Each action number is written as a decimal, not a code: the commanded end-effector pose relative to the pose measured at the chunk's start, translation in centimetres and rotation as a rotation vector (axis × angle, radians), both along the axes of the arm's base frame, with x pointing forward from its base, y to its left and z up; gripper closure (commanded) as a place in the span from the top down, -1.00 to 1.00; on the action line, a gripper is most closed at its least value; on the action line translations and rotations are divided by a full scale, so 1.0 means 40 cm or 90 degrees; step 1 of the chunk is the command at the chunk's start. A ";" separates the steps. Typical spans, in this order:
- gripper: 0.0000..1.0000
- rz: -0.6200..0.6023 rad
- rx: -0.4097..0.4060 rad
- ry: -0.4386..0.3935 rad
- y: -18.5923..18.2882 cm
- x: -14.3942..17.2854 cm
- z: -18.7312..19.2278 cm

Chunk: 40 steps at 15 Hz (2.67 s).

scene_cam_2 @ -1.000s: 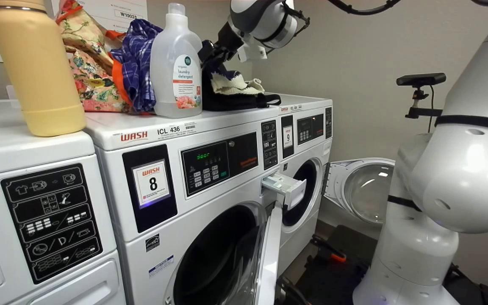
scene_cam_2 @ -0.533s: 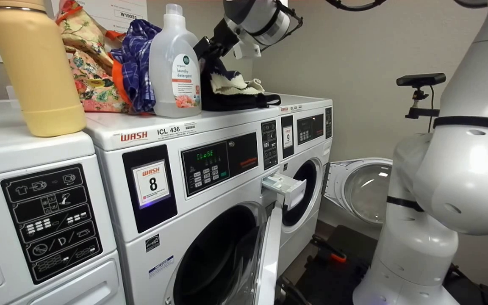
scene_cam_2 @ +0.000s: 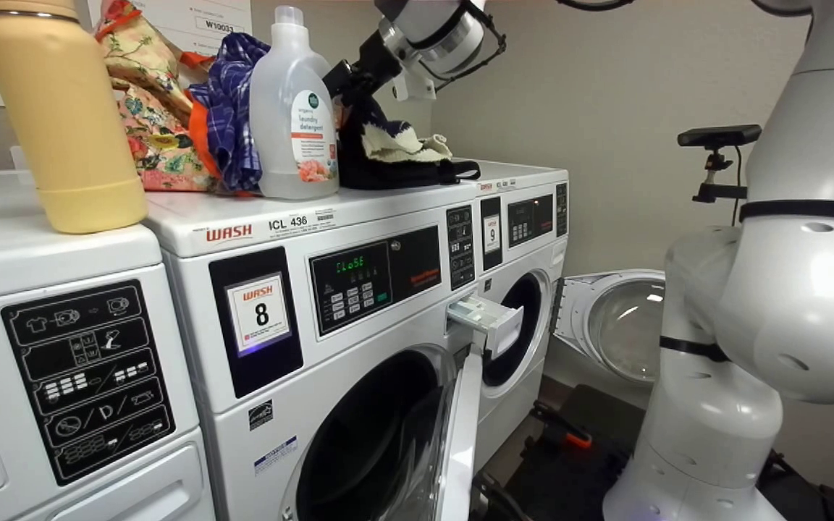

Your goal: Pour some detergent into the washing machine drawer in the middle

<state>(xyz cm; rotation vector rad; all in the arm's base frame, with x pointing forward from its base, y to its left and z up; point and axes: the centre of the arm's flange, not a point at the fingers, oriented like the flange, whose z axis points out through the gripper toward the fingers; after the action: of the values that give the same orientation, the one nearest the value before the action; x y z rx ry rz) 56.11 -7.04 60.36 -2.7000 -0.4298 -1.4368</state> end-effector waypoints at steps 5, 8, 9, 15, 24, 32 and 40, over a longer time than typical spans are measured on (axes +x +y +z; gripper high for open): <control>-0.46 0.058 0.048 0.006 -0.032 0.030 -0.010; -0.90 0.071 0.068 0.011 -0.040 0.024 -0.018; -0.91 0.074 0.069 0.009 -0.045 0.024 -0.023; -0.88 0.002 0.121 0.008 -0.065 0.001 -0.006; -0.88 -0.127 0.205 0.016 -0.062 -0.133 0.182; -0.88 -0.285 0.151 0.037 -0.080 -0.297 0.323; -0.88 -0.519 0.124 0.125 -0.259 -0.489 0.313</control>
<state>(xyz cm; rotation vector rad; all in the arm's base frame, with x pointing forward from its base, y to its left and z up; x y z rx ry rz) 40.22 -16.27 71.90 -2.9449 0.6796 -1.1728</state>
